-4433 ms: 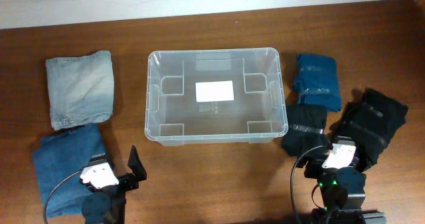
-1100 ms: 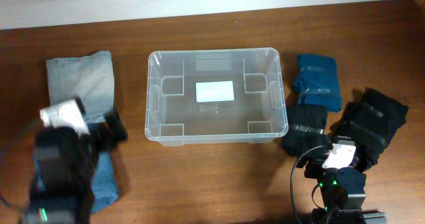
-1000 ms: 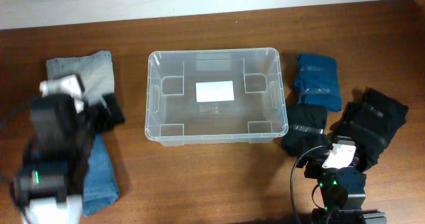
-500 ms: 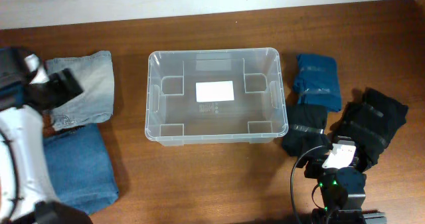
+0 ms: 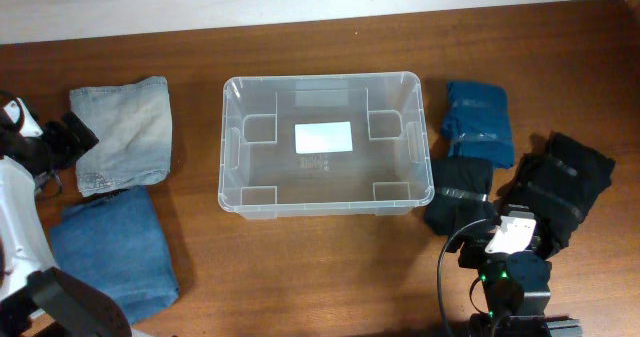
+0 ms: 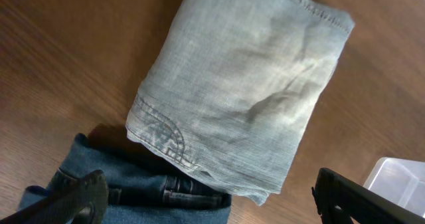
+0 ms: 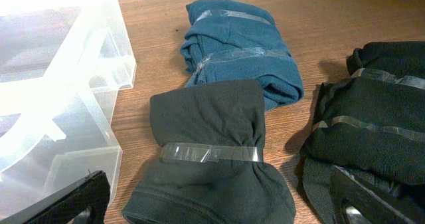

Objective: Pack container
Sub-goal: 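Move the left gripper to the folded light-blue jeans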

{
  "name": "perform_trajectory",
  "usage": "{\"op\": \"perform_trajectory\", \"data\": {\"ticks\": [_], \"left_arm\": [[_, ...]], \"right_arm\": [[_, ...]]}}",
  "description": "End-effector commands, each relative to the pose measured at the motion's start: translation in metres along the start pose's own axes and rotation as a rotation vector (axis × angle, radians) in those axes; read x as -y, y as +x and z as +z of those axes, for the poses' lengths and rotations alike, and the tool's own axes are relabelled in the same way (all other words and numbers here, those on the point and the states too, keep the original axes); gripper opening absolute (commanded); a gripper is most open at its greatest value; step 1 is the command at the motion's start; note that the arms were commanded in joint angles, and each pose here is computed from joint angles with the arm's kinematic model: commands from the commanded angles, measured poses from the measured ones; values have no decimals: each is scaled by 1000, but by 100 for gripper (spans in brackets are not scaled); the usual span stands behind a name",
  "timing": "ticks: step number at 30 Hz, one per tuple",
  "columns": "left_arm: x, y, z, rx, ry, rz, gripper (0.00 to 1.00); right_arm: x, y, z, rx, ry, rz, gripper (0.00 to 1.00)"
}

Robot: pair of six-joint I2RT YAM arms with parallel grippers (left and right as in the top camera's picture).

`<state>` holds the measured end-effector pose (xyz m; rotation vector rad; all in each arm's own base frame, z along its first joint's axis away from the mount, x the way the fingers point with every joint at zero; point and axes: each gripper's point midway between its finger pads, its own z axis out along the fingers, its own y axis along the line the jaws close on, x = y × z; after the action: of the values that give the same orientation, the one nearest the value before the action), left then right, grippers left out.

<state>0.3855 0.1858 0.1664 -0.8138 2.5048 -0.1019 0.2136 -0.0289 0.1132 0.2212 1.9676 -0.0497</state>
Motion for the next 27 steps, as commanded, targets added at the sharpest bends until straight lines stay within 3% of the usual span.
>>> {"op": "perform_trajectory", "data": {"ticks": [1,12,19,27], "left_arm": [[0,0,3,-15,0,-9,99],[-19,4,3,-27,-99,-14,100],[-1,-2,8,-2,-52,38,99],[-21,9,58,-78,-141,-79,100]], "right_arm": [[1,1,1,2,5,-1,98],[1,1,1,2,5,-1,98],[1,1,1,2,5,-1,98],[1,1,1,2,5,-1,98]]}}
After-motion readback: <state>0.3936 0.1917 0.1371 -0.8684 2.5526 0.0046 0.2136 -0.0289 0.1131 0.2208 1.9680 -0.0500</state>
